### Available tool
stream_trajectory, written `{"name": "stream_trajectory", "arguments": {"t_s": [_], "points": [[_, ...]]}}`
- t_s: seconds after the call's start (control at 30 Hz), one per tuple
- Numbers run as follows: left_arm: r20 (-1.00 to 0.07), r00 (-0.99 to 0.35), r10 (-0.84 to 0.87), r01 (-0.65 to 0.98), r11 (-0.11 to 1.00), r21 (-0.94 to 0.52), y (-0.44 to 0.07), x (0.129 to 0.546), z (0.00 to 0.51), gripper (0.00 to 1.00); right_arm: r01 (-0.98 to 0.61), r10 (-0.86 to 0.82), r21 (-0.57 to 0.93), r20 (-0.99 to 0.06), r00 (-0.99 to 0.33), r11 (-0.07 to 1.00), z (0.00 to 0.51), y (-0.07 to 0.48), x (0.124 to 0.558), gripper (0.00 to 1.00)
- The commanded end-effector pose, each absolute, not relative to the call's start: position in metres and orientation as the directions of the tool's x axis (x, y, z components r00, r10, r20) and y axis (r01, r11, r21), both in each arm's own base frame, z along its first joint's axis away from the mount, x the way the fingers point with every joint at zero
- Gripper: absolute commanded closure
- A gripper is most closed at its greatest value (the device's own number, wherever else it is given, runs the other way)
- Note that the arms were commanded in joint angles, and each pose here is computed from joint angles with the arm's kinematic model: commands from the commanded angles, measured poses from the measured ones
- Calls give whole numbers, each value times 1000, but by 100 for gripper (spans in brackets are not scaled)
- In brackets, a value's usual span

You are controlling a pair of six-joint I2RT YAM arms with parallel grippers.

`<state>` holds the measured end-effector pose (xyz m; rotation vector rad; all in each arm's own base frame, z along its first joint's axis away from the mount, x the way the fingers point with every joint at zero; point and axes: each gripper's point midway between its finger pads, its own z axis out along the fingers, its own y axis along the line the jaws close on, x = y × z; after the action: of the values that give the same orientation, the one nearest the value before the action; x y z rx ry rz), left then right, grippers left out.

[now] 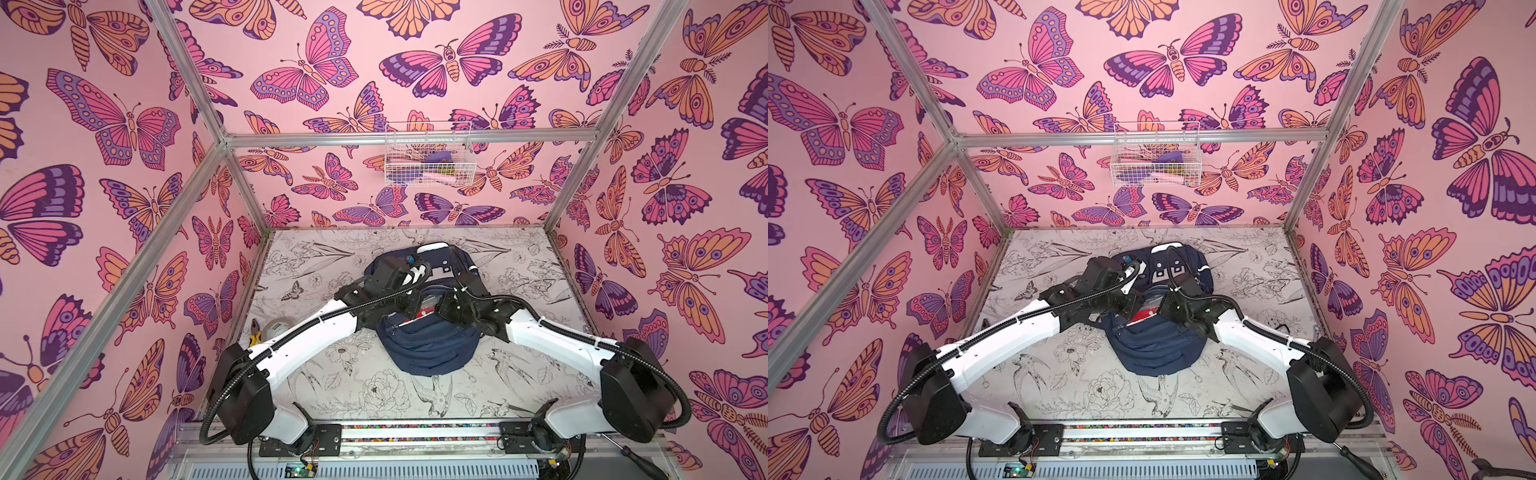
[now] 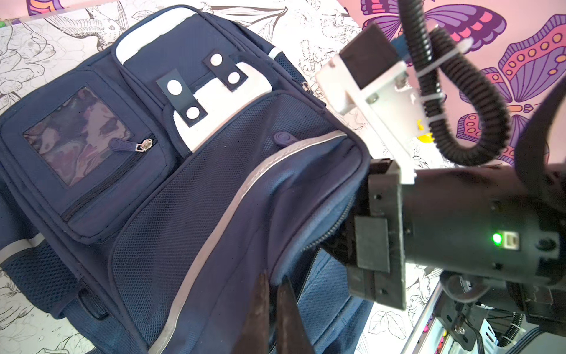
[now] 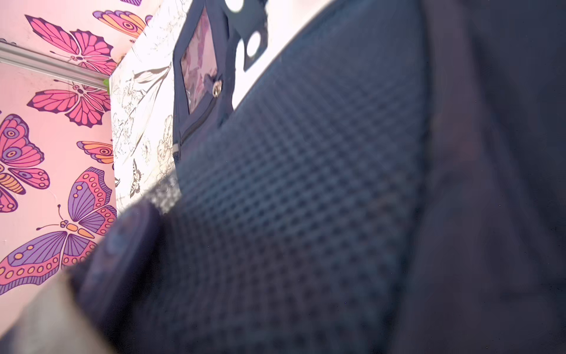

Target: Pack the student bag

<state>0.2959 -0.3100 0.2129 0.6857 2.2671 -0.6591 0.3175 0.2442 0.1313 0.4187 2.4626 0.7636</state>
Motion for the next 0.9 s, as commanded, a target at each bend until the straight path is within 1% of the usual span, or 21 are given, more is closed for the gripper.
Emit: {"name": "stream_trajectory", "arguments": {"t_s": [0.0,0.1,0.3,0.33,0.37,0.47,0.53,0.57,0.63,0.87], "points": [[-731,-638,242,606,743,-283,-305,302,221,100,93,424,592,-448,-787,800,153,241,332,92],[-716,-657,235,594,746,-300,-305,304,216,100,61,372,556,-466,-803,829,164,235,323,89],[-699,-689,191,555,760,-340,-306,311,219,100,19,283,465,-506,-815,885,172,199,284,81],[-693,-699,178,542,764,-350,-306,312,219,95,19,274,446,-513,-814,895,173,191,276,80],[-685,-710,165,528,768,-363,-305,314,218,88,16,265,432,-524,-810,902,175,183,270,78],[-656,-746,115,483,772,-414,-304,316,218,62,18,246,392,-541,-804,920,178,163,251,74],[-635,-769,78,444,780,-442,-299,318,217,50,17,238,378,-548,-802,926,179,154,242,72],[-625,-779,58,423,784,-454,-296,319,216,46,17,239,378,-549,-801,926,180,151,238,71],[-597,-802,15,375,791,-484,-288,321,213,41,24,239,373,-545,-804,927,179,145,230,70],[-496,-860,-121,222,786,-576,-247,320,205,35,52,270,378,-551,-789,924,186,143,213,67]]}}
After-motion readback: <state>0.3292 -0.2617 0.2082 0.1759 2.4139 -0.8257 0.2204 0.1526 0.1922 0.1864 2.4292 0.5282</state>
